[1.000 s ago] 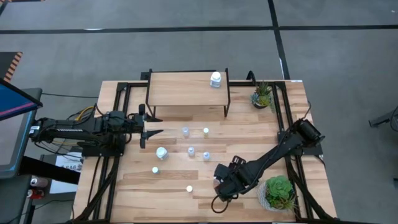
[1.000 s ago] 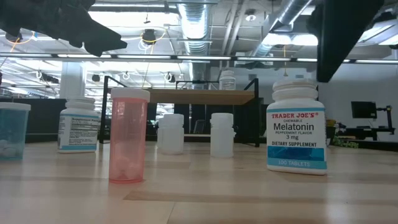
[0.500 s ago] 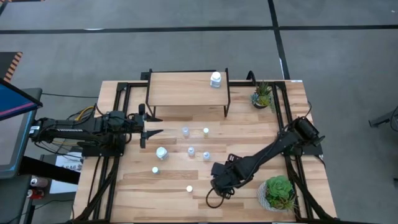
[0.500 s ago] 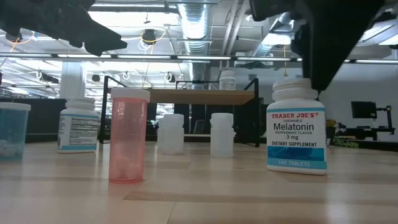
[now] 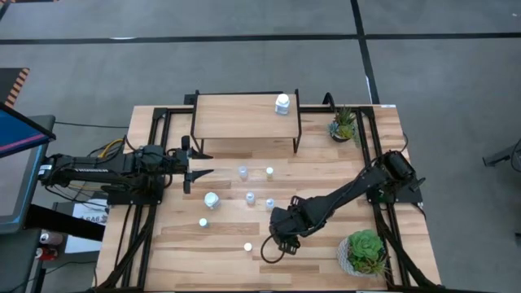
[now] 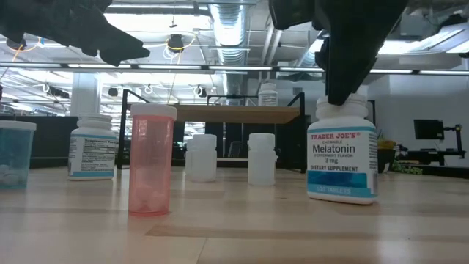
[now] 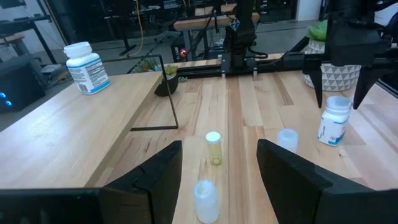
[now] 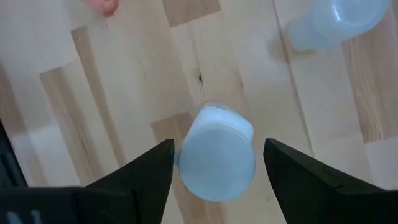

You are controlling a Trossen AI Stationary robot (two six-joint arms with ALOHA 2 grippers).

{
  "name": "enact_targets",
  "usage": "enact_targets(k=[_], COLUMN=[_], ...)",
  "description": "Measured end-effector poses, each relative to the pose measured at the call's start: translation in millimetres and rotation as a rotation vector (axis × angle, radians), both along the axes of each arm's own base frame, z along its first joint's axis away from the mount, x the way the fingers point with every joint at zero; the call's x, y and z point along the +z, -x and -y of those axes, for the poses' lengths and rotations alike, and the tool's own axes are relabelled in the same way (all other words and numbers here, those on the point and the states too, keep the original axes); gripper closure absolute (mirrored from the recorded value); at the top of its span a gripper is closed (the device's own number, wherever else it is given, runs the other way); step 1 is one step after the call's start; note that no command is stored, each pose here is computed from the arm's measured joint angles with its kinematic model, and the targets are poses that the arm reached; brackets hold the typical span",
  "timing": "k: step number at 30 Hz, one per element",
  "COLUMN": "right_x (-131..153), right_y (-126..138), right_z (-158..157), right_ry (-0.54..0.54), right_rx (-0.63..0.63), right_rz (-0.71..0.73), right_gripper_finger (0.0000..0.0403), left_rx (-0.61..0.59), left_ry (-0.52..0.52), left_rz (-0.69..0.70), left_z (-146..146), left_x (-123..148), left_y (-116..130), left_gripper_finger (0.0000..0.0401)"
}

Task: Pick and place medicine bottles onto shelf by color
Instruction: Put the bottom big white pill bottle on the shelf aligned with the other big white pill bottle

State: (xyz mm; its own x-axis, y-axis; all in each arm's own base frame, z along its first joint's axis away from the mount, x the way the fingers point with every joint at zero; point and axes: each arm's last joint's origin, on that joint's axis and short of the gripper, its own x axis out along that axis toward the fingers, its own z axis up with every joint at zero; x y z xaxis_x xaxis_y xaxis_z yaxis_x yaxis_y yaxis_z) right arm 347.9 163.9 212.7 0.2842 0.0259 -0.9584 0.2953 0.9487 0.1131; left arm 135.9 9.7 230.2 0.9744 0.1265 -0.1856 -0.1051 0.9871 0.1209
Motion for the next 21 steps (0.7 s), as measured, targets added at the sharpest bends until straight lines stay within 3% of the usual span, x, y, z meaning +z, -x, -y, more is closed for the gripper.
enact_targets(k=[7, 16, 21], right_x=[-17, -16, -17], right_y=[-5, -8, -10], right_z=[-5, 2, 6], right_ry=[-0.055, -0.058, -0.056], right_rx=[-0.038, -0.079, -0.101], right_rz=[-0.055, -0.048, -0.055], right_gripper_finger=[0.0132, 0.0134, 0.017], left_rx=[0.0, 0.0, -0.001], left_ry=[0.0, 0.0, 0.001], left_rz=[-0.001, -0.002, -0.001], left_z=[0, 0, 0], left_x=[0, 0, 0], left_y=[0, 0, 0], left_gripper_finger=[0.0205, 0.0205, 0.0205])
